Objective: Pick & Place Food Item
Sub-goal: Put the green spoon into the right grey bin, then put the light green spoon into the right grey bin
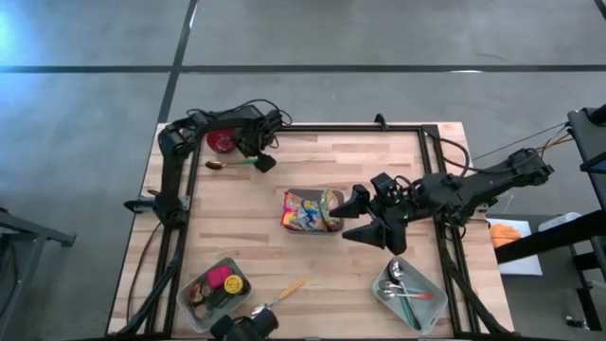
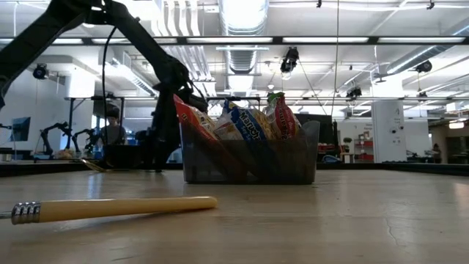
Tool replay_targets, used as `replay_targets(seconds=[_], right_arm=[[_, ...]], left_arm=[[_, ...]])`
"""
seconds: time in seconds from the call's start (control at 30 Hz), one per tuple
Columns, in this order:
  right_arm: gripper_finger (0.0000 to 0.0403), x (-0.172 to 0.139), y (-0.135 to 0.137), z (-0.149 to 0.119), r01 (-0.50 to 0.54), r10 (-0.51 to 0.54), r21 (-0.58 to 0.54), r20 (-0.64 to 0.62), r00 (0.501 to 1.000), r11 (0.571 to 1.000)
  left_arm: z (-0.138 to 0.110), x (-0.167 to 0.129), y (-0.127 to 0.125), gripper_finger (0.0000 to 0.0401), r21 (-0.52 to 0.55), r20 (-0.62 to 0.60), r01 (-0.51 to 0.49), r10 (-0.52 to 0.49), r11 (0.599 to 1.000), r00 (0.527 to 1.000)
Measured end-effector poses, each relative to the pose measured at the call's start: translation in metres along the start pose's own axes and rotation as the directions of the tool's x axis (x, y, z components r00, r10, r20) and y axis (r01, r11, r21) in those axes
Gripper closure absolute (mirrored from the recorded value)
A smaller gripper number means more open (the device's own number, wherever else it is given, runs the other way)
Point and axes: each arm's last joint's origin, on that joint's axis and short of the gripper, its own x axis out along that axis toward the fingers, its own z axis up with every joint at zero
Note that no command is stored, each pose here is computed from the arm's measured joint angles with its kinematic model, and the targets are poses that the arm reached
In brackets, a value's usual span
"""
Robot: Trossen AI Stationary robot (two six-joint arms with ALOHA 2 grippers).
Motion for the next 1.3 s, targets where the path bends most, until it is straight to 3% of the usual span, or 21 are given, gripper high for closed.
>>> replay_targets(seconds=[0.1, 0.23, 0.47, 0.6, 0.73, 0.9, 1.13, 1.3], right_arm=[[0.0022, 0.001, 0.001, -0.002, -0.007, 0.007, 0.016, -0.005, 1.000, 1.000], [0.0022, 0.004, 0.001, -0.004, -0.014, 0.014, 0.017, -0.002, 1.000, 1.000], [0.0022, 0.005, 0.001, -0.004, -0.026, 0.026, 0.016, 0.012, 1.000, 1.000], [0.0022, 0.005, 0.002, -0.004, -0.028, 0.028, 0.017, 0.013, 1.000, 0.999], [0.0022, 0.005, 0.004, -0.006, -0.037, 0.037, 0.022, 0.004, 0.999, 0.999], [0.0022, 0.004, 0.009, -0.011, -0.049, 0.049, 0.025, -0.006, 0.999, 0.998], [0.0022, 0.005, 0.015, -0.019, -0.069, 0.070, 0.028, -0.022, 0.997, 0.997], [0.0022, 0.009, 0.016, -0.022, -0.081, 0.081, 0.027, -0.019, 0.996, 0.996]], left_arm=[[0.001, 0.000, -0.004, 0.0104, 0.016, -0.013, 0.015, -0.015, 1.000, 1.000], [-0.001, 0.000, -0.014, 0.0118, 0.002, -0.042, 0.189, -0.188, 0.982, 0.981], [-0.011, 0.000, -0.046, 0.0170, 0.076, -0.136, 0.274, -0.262, 0.959, 0.955], [-0.014, -0.010, -0.061, 0.0193, 0.126, -0.117, 0.292, -0.278, 0.948, 0.953], [-0.023, -0.032, -0.064, 0.0203, 0.237, -0.054, 0.242, -0.235, 0.941, 0.970], [-0.047, -0.057, -0.054, 0.0204, 0.358, 0.036, 0.015, -0.029, 0.933, 0.999], [-0.070, -0.030, -0.032, 0.0204, 0.372, -0.060, -0.097, 0.128, 0.923, 0.990], [-0.077, -0.015, -0.024, 0.0204, 0.379, -0.097, -0.125, 0.174, 0.917, 0.980]])
